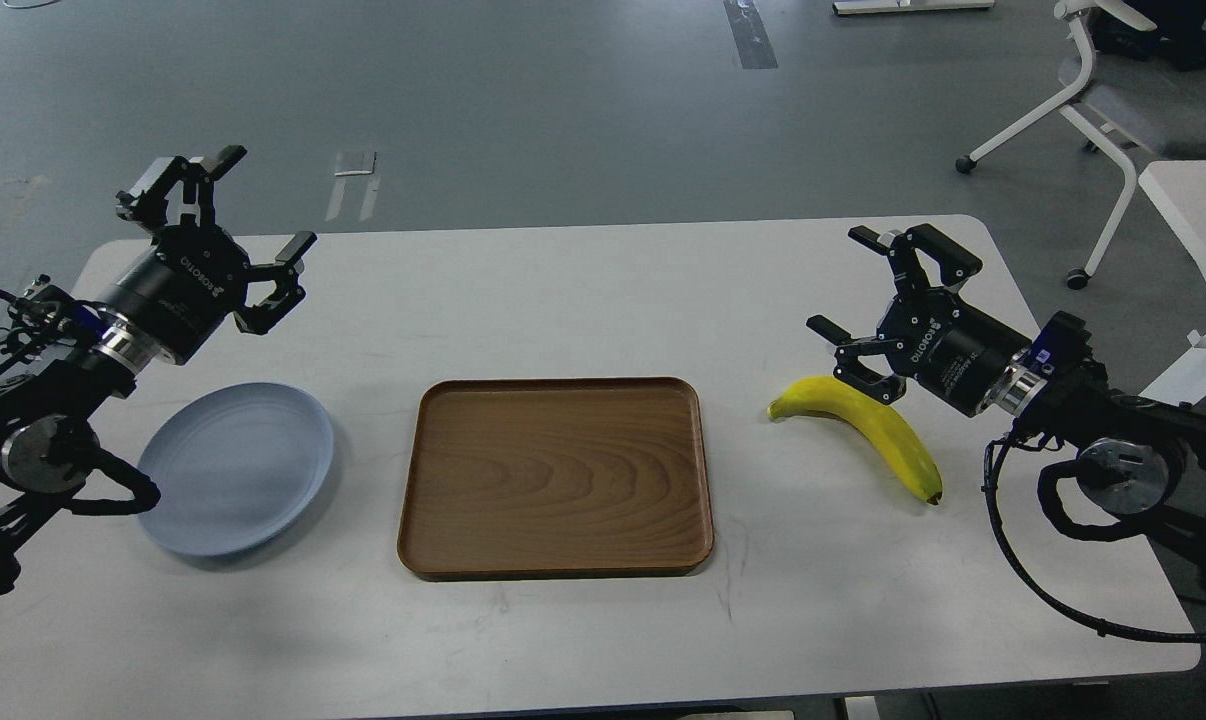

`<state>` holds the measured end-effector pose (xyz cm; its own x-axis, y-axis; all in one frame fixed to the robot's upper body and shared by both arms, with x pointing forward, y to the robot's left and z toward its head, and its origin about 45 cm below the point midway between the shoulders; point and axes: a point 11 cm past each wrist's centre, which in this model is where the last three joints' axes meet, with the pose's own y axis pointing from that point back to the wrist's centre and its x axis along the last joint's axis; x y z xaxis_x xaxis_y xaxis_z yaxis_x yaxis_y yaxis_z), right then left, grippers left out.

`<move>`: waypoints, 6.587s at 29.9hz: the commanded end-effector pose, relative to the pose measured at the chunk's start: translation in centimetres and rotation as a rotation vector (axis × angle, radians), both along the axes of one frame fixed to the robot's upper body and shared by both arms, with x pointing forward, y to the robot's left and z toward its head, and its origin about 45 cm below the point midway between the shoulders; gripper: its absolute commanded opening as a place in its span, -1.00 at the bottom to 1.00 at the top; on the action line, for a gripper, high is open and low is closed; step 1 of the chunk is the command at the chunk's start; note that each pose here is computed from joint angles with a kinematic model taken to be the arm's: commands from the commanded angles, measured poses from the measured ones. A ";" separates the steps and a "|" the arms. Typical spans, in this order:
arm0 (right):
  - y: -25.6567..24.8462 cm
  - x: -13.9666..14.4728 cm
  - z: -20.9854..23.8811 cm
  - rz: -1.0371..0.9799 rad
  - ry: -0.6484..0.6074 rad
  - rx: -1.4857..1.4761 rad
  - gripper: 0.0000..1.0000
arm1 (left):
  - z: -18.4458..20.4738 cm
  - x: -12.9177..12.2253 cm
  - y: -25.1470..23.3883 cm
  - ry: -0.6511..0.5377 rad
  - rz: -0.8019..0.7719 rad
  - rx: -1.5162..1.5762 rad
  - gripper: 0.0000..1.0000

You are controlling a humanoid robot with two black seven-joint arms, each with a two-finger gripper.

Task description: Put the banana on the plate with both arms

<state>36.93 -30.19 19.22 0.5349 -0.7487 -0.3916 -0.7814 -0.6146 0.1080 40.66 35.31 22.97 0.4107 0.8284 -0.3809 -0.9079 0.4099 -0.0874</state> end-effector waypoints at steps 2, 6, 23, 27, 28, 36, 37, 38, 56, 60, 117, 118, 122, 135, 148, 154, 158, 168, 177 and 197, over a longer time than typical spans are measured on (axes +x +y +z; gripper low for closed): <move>0.0 0.0 -0.1 -0.001 0.001 0.000 1.00 | -0.1 -0.1 0.0 0.002 0.001 0.000 1.00; -0.1 0.0 0.0 -0.001 0.000 -0.001 1.00 | -0.1 -0.1 0.2 0.004 0.005 0.004 1.00; -0.7 -0.1 0.0 -0.009 0.000 -0.016 1.00 | 0.5 1.0 6.7 -0.007 0.142 0.190 1.00; -1.5 -0.3 0.0 -0.020 0.002 -0.030 1.00 | 3.8 1.1 6.9 -0.078 0.047 0.384 1.00; -1.6 -0.3 0.0 -0.020 0.003 -0.032 1.00 | 4.2 1.0 6.7 -0.088 0.025 0.416 1.00; -1.7 -0.3 0.0 -0.020 0.003 -0.035 1.00 | 6.3 -2.4 3.1 -0.182 -0.287 0.769 1.00; -1.6 -0.3 0.0 -0.019 0.003 -0.034 1.00 | 6.4 -3.2 2.3 -0.203 -0.352 0.839 1.00; -1.6 -0.3 0.0 -0.019 0.003 -0.034 1.00 | 6.4 -3.9 1.4 -0.228 -0.416 0.908 1.00; -3.5 -0.5 0.8 -0.043 -0.005 -0.063 1.00 | -4.2 -7.6 8.7 -0.264 -0.620 1.792 1.00; -3.4 -0.5 0.9 -0.042 -0.006 -0.061 1.00 | -6.2 -8.2 10.9 -0.183 -0.610 1.826 1.00; -3.9 -0.7 0.4 -0.053 0.003 -0.068 1.00 | -5.0 -4.8 6.9 -0.242 -0.487 1.666 -1.00; -3.9 -0.7 0.4 -0.052 0.004 -0.067 1.00 | -4.2 -4.5 5.3 -0.283 -0.512 1.641 -1.00; -3.9 -0.7 0.4 -0.053 0.003 -0.068 1.00 | -2.4 -3.7 1.7 -0.393 -0.555 1.603 -1.00; -4.0 -0.5 0.6 -0.054 -0.002 -0.073 1.00 | -1.6 -0.6 -12.9 -0.632 -0.798 1.491 -1.00; -5.1 -0.9 0.6 -0.073 0.003 -0.088 1.00 | -9.2 -1.3 -16.9 -0.531 -0.944 1.508 -1.00; -5.2 -0.9 0.6 -0.074 0.003 -0.089 1.00 | -9.6 -0.7 -16.8 -0.507 -0.929 1.526 -1.00; -5.2 -0.9 0.6 -0.074 0.003 -0.089 1.00 | -10.0 -0.3 -16.9 -0.492 -0.918 1.534 -1.00; -6.1 -1.1 0.8 -0.085 0.004 -0.102 1.00 | -10.0 -0.5 -17.0 -0.488 -0.916 1.517 1.00; -6.6 -1.4 0.8 -0.094 0.008 -0.110 1.00 | -5.0 1.7 -14.6 -0.473 -0.761 1.421 1.00; -7.2 -1.3 0.9 -0.106 0.007 -0.121 1.00 | -2.3 1.5 -0.4 0.050 0.029 0.154 1.00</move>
